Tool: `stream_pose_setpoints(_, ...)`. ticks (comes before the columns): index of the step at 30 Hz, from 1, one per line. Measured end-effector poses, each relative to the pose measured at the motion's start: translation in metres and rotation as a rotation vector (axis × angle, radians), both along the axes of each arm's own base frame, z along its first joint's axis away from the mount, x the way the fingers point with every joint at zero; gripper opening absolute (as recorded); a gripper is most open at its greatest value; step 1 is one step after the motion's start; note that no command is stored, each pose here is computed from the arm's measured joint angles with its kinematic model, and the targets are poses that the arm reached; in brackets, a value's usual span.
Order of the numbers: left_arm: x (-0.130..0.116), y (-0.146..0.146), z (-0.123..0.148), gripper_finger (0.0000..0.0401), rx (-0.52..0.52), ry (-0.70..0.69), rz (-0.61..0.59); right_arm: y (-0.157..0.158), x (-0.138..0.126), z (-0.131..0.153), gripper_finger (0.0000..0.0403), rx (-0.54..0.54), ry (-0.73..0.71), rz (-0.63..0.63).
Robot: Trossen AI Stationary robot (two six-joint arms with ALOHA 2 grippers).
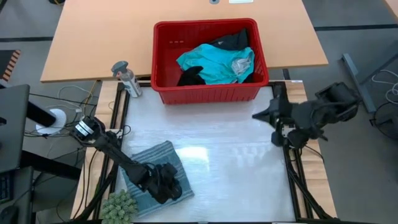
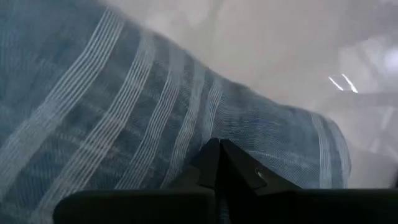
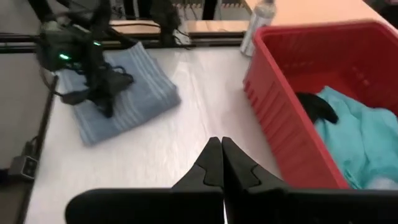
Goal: Fold Laundry from Bin
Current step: Move the folded patterned blue shirt to the bottom left of the table, then fold the light blue shorts from the red organizer bin
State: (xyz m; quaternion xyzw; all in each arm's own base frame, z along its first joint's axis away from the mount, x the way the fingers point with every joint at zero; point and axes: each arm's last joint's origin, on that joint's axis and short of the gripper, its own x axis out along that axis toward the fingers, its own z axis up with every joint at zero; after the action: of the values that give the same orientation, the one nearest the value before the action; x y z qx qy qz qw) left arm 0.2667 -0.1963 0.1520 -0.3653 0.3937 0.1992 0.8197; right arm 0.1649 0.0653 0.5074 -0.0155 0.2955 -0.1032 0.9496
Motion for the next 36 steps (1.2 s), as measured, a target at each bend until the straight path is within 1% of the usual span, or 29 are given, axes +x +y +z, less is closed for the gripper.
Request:
stream_pose_setpoints(3,-0.009,-0.012,0.000,0.0000,-0.075,0.015,0.015,-0.003,-0.005,-0.001,0.0014,-0.016,0.031,-0.001)
stream_pose_setpoints(6,-0.015,-0.019,0.002,0.0000,-0.096,-0.013,0.067,-0.004,-0.006,-0.004,0.0015,-0.046,0.067,0.005)
stream_pose_setpoints(9,-0.010,-0.025,0.013,0.0000,-0.125,-0.042,0.076,-0.004,-0.006,-0.006,0.0015,-0.104,0.092,0.010)
stream_pose_setpoints(11,-0.004,-0.031,0.026,0.0000,-0.145,-0.067,0.040,-0.007,-0.008,-0.006,0.0015,-0.138,0.103,0.009)
stream_pose_setpoints(14,0.009,-0.042,0.054,0.0000,-0.186,-0.133,-0.002,-0.013,-0.011,-0.004,0.0017,-0.172,0.091,-0.042)
stream_pose_setpoints(16,0.020,-0.046,0.078,0.0000,-0.179,-0.212,-0.016,-0.019,-0.011,-0.003,0.0020,-0.200,0.091,-0.070)
stream_pose_setpoints(17,0.026,-0.046,0.090,0.0000,-0.156,-0.261,-0.015,-0.023,-0.011,-0.004,0.0022,-0.222,0.093,-0.100)
stream_pose_setpoints(19,0.040,-0.040,0.118,0.0000,-0.064,-0.357,0.014,-0.034,-0.010,-0.004,0.0025,-0.265,0.093,-0.194)
stream_pose_setpoints(21,0.054,-0.027,0.148,0.0000,0.069,-0.427,0.048,-0.047,-0.009,-0.004,0.0027,-0.306,0.093,-0.316)
stream_pose_setpoints(24,0.073,0.004,0.197,0.0000,0.301,-0.456,0.057,-0.070,-0.004,-0.005,0.0029,-0.357,0.099,-0.507)
stream_pose_setpoints(26,0.083,0.032,0.231,0.0002,0.429,-0.441,0.006,-0.086,-0.002,-0.004,0.0035,-0.388,0.128,-0.567)
stream_pose_setpoints(29,0.091,0.078,0.278,0.0017,0.548,-0.431,-0.146,-0.113,0.004,-0.004,0.0059,-0.387,0.189,-0.553)
stream_pose_setpoints(31,0.089,0.108,0.306,0.0036,0.626,-0.444,-0.230,-0.134,0.009,-0.003,0.0085,-0.378,0.208,-0.527)
stream_pose_setpoints(33,0.083,0.137,0.332,0.0060,0.726,-0.450,-0.290,-0.158,0.016,-0.004,0.0119,-0.385,0.224,-0.491)
stream_pose_setpoints(36,0.066,0.179,0.361,0.0101,0.914,-0.395,-0.338,-0.201,0.025,-0.008,0.0176,-0.423,0.244,-0.481)
